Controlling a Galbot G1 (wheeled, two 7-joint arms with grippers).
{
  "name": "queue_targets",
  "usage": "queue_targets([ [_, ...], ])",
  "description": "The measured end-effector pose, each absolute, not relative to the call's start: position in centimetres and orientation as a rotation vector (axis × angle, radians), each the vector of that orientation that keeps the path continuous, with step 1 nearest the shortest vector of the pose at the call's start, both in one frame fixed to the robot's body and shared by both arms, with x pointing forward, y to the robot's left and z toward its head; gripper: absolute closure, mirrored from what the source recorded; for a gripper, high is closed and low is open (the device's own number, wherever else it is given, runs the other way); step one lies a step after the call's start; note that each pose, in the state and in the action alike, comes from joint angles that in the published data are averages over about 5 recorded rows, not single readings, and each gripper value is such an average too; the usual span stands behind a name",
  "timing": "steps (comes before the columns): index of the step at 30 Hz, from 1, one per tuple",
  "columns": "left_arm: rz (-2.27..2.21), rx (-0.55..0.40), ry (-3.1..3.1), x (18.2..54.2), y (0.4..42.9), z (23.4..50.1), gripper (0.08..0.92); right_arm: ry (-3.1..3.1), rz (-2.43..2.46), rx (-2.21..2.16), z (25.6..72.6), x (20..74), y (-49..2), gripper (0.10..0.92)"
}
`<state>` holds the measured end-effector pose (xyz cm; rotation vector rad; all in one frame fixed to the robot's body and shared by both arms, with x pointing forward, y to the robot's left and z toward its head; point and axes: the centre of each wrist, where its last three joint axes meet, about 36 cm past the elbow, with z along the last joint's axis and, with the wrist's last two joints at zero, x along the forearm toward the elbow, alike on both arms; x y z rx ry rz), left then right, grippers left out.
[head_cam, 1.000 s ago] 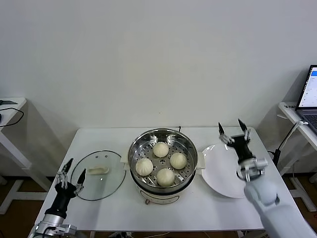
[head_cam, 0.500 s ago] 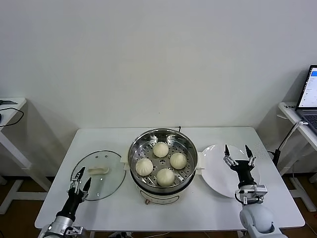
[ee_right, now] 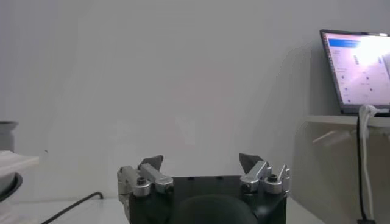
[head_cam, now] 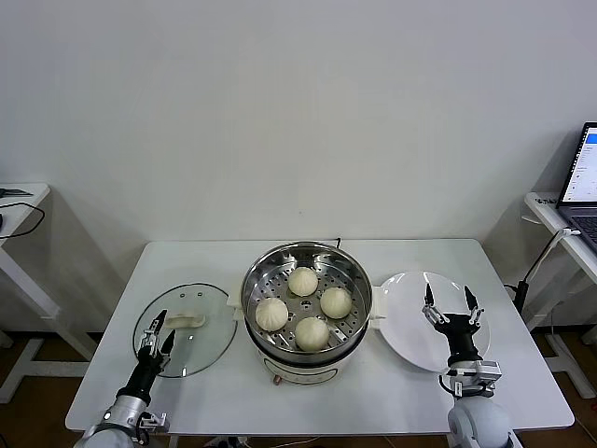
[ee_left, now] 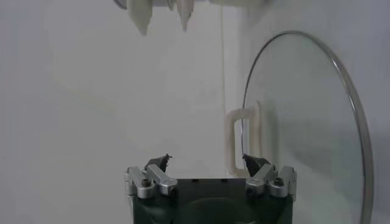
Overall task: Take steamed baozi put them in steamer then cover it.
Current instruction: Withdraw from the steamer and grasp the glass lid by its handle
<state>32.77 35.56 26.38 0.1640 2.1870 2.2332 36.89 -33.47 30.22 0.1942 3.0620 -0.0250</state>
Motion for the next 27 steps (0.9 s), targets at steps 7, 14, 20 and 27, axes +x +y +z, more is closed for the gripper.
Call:
queue_targets([
  [7,2.244,0.155,2.183,33.9,35.2,25.9,0.177,3.066,-0.03,0.203,30.0,36.5,-33.4,0.2],
  [14,2.247,0.129,2.179,35.3,34.7,26.0,0.177,3.068,-0.037,0.204,29.8,36.4,-33.3,0.2],
  [20,2.25,0.122,2.186,36.2,34.5,25.9,0.177,3.068,-0.041,0.209,29.7,36.4,-33.4,0.2],
  [27,2.246,0.112,2.198,37.1,34.3,25.7,0.177,3.072,-0.045,0.211,29.5,36.1,-33.4,0.2],
])
